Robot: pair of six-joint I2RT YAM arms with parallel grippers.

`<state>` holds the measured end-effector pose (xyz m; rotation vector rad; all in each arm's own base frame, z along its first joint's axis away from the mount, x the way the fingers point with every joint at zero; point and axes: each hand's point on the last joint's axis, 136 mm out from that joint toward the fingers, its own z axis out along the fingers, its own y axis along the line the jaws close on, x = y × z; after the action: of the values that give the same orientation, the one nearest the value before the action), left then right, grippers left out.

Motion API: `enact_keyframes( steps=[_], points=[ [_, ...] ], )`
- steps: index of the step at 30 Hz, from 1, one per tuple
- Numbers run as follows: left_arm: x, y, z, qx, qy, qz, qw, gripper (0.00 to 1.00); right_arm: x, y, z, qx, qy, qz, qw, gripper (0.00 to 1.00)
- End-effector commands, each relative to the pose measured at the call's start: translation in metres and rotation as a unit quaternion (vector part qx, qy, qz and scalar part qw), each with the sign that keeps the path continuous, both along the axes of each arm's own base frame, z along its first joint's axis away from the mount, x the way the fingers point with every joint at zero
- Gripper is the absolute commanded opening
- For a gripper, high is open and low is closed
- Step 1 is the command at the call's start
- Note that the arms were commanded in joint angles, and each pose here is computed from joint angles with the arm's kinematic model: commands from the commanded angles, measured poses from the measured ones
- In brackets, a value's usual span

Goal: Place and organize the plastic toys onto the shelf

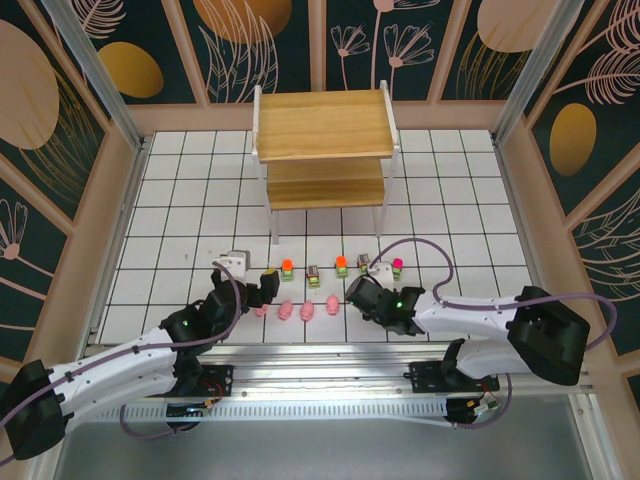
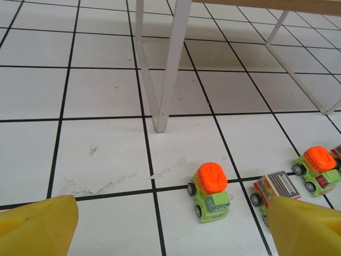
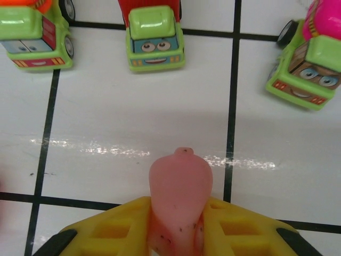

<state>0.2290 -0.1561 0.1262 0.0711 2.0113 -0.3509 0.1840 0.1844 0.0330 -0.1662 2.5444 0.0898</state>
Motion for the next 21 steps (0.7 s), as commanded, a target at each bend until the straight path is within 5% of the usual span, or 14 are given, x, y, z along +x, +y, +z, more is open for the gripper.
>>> enact_keyframes(
  steps=[1, 21],
  points=[
    [-0.003, -0.006, 0.006, -0.005, 0.004, -0.017, 1.0, 0.92, 0.01, 0.002, 0.026, 0.006, -0.03, -0.017, 0.999, 0.26],
    [-0.007, -0.022, 0.0, 0.017, -0.005, -0.073, 0.997, 0.84, 0.098, 0.03, 0.158, 0.037, -0.139, -0.039, 0.989, 0.24]
  ],
)
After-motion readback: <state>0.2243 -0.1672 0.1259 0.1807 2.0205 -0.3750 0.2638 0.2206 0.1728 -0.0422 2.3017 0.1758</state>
